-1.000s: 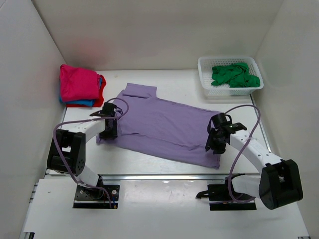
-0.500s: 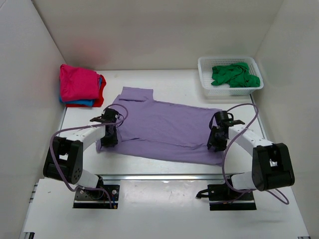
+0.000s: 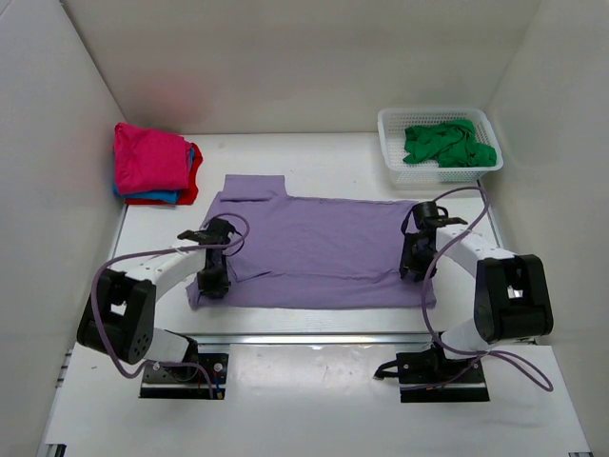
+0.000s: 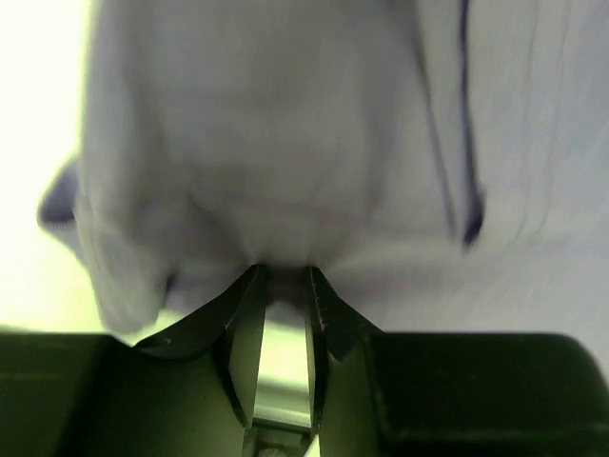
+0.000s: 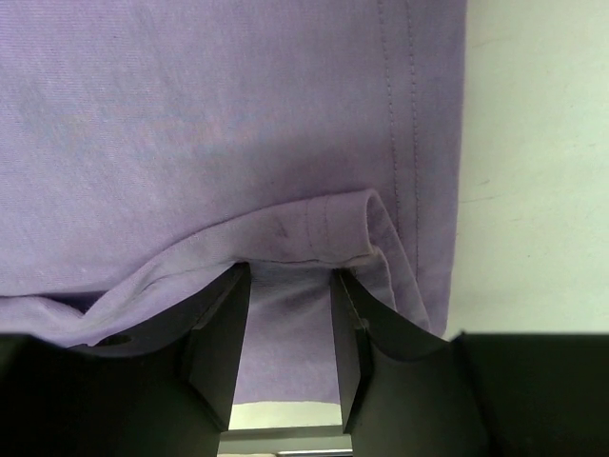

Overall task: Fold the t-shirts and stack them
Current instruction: Fold the flattened tshirt in 1/3 of the way, then grap the side of the flattened tshirt furthest away from the robot with both arms

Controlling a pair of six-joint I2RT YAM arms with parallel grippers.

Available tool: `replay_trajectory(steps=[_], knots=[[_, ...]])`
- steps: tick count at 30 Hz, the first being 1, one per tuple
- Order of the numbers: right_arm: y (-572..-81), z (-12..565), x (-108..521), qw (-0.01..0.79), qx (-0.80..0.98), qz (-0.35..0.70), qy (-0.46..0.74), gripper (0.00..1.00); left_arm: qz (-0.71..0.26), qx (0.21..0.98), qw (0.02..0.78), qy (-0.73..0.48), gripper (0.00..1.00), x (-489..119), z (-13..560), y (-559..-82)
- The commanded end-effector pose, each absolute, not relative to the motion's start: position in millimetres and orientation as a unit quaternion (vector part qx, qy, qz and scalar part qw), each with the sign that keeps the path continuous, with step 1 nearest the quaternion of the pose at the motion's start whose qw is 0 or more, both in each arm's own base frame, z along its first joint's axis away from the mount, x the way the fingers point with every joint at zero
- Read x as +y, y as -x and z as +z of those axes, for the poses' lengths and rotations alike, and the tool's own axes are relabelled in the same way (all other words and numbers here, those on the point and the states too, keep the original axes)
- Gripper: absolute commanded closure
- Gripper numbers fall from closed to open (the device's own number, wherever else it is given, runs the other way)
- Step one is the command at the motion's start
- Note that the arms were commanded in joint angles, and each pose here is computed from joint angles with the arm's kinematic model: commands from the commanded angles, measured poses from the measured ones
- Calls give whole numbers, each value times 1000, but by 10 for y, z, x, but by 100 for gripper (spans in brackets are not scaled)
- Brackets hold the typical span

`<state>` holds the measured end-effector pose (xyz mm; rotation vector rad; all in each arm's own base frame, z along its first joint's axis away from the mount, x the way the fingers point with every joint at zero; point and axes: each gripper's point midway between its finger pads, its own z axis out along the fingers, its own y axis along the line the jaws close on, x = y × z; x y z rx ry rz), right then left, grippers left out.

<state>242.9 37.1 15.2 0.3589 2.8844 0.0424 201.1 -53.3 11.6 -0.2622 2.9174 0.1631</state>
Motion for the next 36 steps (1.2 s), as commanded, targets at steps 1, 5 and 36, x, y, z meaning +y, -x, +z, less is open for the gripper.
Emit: replay_trajectory(steps=[1,5,36], knots=[[-2625,140,285,148,983,0,-110,63,53,992,74,89,67,-591,253,-1726],[-2688,327,241,161,981,2,-105,63,8,978,169,124,60,-645,940,-2386],[-3698,1367,203,299,945,31,-125,61,53,917,378,115,44,-508,976,-5979]])
